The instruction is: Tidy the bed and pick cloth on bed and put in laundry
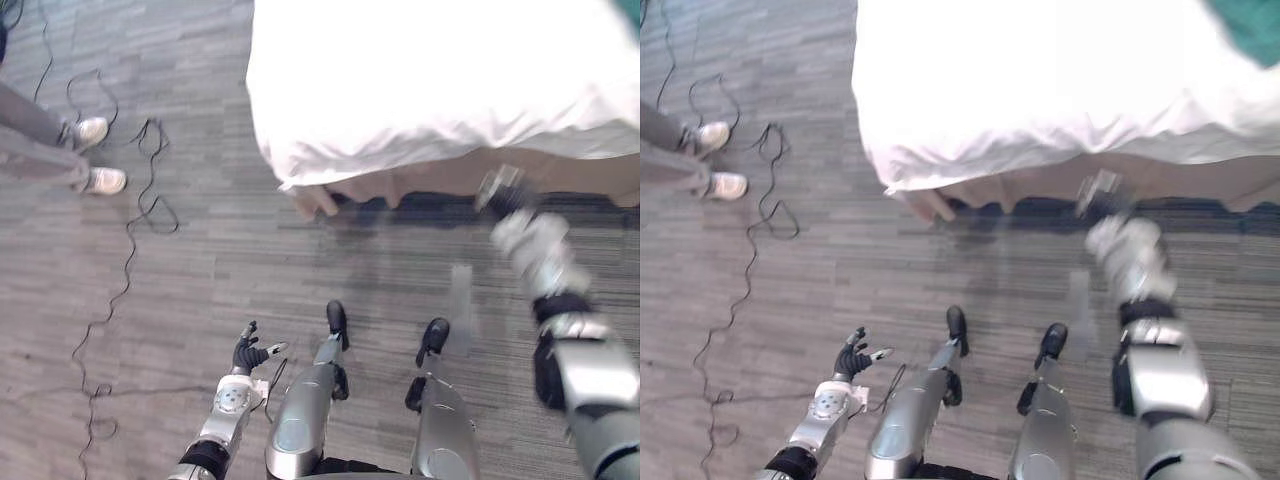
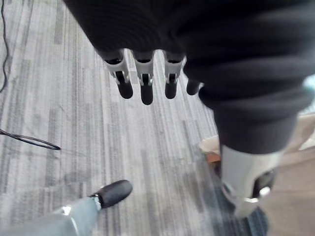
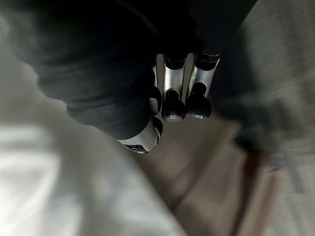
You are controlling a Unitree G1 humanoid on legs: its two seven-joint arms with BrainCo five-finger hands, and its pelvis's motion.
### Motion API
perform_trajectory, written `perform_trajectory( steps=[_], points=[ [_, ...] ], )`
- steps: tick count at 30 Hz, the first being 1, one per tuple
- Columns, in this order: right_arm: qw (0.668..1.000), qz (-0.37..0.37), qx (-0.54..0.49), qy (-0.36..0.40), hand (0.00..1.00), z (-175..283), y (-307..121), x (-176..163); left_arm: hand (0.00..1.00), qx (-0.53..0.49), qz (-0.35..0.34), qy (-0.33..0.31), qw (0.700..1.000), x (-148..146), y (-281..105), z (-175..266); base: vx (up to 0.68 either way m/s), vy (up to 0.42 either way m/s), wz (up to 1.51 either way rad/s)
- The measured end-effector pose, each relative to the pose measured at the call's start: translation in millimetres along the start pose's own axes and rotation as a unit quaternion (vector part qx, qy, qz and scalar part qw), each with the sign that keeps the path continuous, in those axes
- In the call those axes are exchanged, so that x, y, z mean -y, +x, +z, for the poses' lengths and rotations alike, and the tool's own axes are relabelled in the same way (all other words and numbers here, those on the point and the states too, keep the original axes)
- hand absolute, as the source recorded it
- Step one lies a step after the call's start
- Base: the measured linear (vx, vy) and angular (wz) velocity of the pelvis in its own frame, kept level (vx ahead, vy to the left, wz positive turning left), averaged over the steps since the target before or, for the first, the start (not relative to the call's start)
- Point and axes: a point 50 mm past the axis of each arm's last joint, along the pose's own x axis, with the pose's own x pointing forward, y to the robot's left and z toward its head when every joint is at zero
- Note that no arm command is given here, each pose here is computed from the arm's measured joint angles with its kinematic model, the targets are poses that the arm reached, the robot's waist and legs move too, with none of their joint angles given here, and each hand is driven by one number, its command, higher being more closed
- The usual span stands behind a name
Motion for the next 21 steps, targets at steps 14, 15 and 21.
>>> perform_trajectory(
  steps=[14,15,21],
  points=[
    [0.992,-0.07,-0.069,0.078,0.0,-111,-80,58,0.0,-0.148,-0.004,0.11,0.983,6,-23,-61,0.12,-0.156,-1.48],
    [0.994,-0.063,-0.061,0.073,0.0,-109,-79,56,0.0,-0.155,-0.005,0.112,0.982,9,-24,-62,0.15,-0.236,-1.14],
    [0.998,0.007,-0.042,-0.042,0.0,-86,-59,35,0.0,-0.211,0.039,0.025,0.976,2,-41,-85,0.14,0.015,-1.69]
  ],
)
